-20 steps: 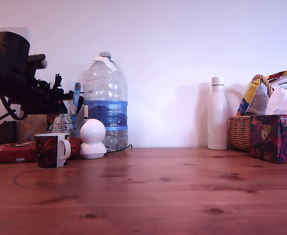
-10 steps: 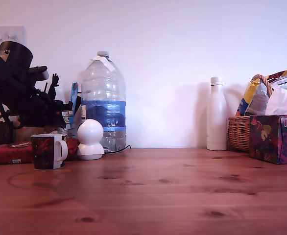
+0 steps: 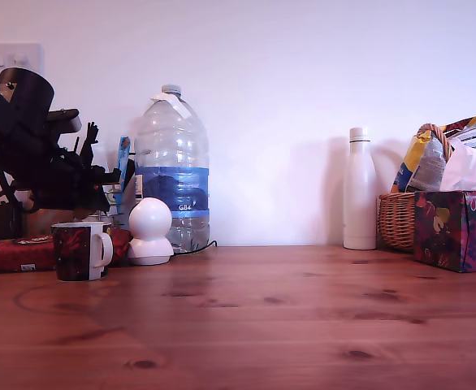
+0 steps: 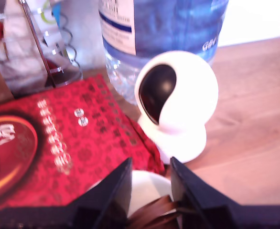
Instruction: Pick up the coffee capsules from the table one by one and drop them inside the nearest coffee cup
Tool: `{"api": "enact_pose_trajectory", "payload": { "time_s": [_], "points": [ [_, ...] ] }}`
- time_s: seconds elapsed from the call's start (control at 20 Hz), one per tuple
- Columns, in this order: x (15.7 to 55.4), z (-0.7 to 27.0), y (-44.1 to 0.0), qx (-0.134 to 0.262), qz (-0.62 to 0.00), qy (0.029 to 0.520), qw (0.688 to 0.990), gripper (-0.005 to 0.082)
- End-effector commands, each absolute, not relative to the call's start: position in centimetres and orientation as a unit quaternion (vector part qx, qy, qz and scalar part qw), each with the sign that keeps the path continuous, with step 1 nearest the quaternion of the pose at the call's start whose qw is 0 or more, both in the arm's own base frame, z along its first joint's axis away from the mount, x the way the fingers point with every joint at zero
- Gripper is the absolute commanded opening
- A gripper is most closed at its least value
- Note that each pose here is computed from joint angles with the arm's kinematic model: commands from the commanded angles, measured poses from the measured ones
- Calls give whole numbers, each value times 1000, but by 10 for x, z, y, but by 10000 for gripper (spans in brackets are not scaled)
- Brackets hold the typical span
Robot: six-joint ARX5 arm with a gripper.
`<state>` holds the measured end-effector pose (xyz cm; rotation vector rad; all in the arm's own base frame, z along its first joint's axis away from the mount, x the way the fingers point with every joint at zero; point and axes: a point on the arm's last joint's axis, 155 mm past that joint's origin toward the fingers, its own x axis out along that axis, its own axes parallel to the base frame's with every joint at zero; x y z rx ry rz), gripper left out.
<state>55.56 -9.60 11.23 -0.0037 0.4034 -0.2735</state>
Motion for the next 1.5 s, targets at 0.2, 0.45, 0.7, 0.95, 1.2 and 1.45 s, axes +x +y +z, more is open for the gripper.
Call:
{"api": "enact_pose_trajectory", "payload": {
  "time_s": [0.2, 0.45, 0.7, 0.95, 1.2, 1.45],
  "points": [
    [560, 109, -79, 11, -120, 196, 973, 468],
    [560, 108, -72, 10, -115, 200, 973, 465],
    [553, 119, -75, 21, -130, 205, 970, 315],
    [536, 145, -83, 18, -156, 213, 964, -20],
    [522, 147, -85, 16, -163, 227, 960, -21],
    [490, 135, -84, 12, -166, 229, 959, -21]
  ]
}}
